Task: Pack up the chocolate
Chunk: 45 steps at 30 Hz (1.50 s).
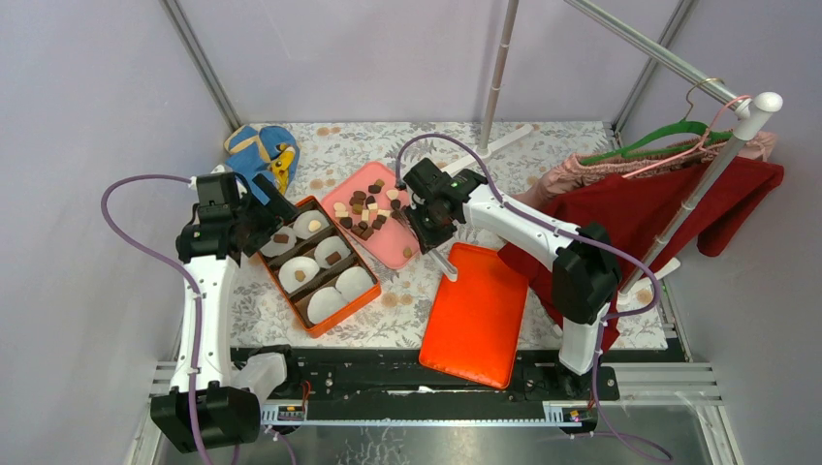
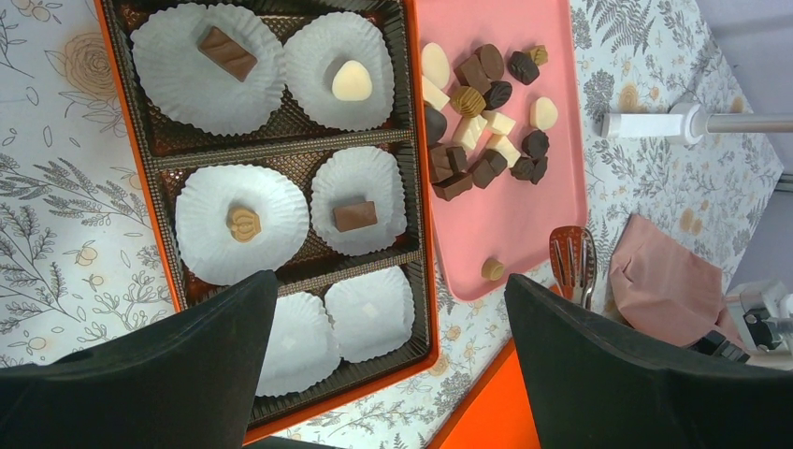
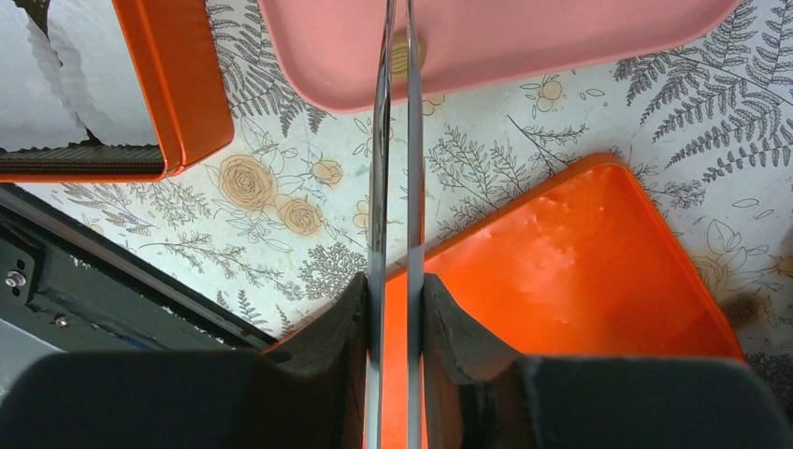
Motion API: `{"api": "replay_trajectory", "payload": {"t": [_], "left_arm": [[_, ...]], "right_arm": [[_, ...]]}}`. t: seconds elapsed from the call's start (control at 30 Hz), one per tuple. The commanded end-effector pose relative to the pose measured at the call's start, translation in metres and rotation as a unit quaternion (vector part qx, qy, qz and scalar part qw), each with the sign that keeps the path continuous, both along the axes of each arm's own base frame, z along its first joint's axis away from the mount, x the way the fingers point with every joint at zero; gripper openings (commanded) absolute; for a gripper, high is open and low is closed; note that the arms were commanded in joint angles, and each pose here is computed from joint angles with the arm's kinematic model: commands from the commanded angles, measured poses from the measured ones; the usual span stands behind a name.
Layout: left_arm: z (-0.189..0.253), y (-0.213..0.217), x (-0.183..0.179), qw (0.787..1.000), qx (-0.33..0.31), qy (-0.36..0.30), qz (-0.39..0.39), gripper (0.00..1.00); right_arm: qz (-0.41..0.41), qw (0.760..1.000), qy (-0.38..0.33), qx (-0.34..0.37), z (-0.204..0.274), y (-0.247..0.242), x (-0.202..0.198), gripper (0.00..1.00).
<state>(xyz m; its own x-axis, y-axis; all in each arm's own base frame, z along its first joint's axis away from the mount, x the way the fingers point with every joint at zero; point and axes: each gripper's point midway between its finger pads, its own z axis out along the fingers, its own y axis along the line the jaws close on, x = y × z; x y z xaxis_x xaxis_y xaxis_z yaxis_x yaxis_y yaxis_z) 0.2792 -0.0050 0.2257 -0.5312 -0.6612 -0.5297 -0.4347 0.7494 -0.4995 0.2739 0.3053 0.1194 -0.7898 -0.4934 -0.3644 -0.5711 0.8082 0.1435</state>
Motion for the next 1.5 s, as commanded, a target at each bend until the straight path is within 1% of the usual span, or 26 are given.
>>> {"api": "replay_trajectory", "payload": {"t": [0.0, 0.2, 0.3, 0.47, 0.53, 0.63, 0.8, 0.93, 1.07, 1.23, 1.37, 1.47], "left_arm": [[0.0, 0.004, -0.001, 1.0, 0.022, -0.012, -0.005, 0.99], [-0.011, 0.004, -0.003, 1.0, 0.022, 0.002, -0.006, 0.99], [-0.021, 0.004, -0.003, 1.0, 0.019, 0.016, -0.006, 0.99], [-0.02, -0.004, 0.003, 0.999, 0.011, 0.003, -0.034, 0.99], [-0.028, -0.005, 0.003, 0.999, 0.009, 0.02, -0.037, 0.99], [-0.051, 0.007, 0.0, 0.998, 0.026, 0.061, -0.011, 0.99], [-0.053, 0.012, 0.003, 0.998, 0.032, 0.055, 0.012, 0.99], [-0.068, 0.02, -0.004, 0.995, 0.048, 0.089, 0.025, 0.99], [-0.075, 0.021, -0.006, 0.993, 0.051, 0.102, 0.028, 0.99], [-0.079, 0.032, -0.007, 0.99, 0.086, 0.102, 0.05, 0.99], [-0.075, 0.041, 0.004, 0.988, 0.111, 0.093, 0.05, 0.99], [-0.071, 0.053, 0.014, 0.983, 0.139, 0.101, 0.059, 0.99]], "right_arm": [[0.007, 0.999, -0.033, 0.008, 0.022, 0.0, 0.007, 0.18], [0.001, 1.0, -0.031, -0.004, 0.02, -0.006, 0.006, 0.18], [-0.006, 0.999, -0.032, 0.008, 0.023, -0.004, 0.004, 0.18], [-0.007, 0.999, -0.037, 0.022, 0.023, -0.001, 0.005, 0.21], [-0.011, 0.999, -0.035, 0.028, 0.025, 0.0, 0.009, 0.22], [-0.016, 0.999, -0.03, 0.042, 0.03, 0.004, 0.015, 0.22], [-0.01, 0.997, -0.041, 0.061, 0.032, 0.013, 0.027, 0.21], [-0.018, 0.998, -0.054, 0.033, 0.024, 0.009, 0.047, 0.19], [-0.025, 0.998, -0.059, 0.007, 0.025, 0.011, 0.064, 0.18], [-0.032, 0.998, -0.054, 0.009, 0.019, 0.02, 0.073, 0.17], [-0.027, 0.998, -0.043, 0.02, 0.02, 0.03, 0.076, 0.17], [-0.023, 0.999, -0.032, 0.022, 0.018, 0.033, 0.073, 0.18]]}}
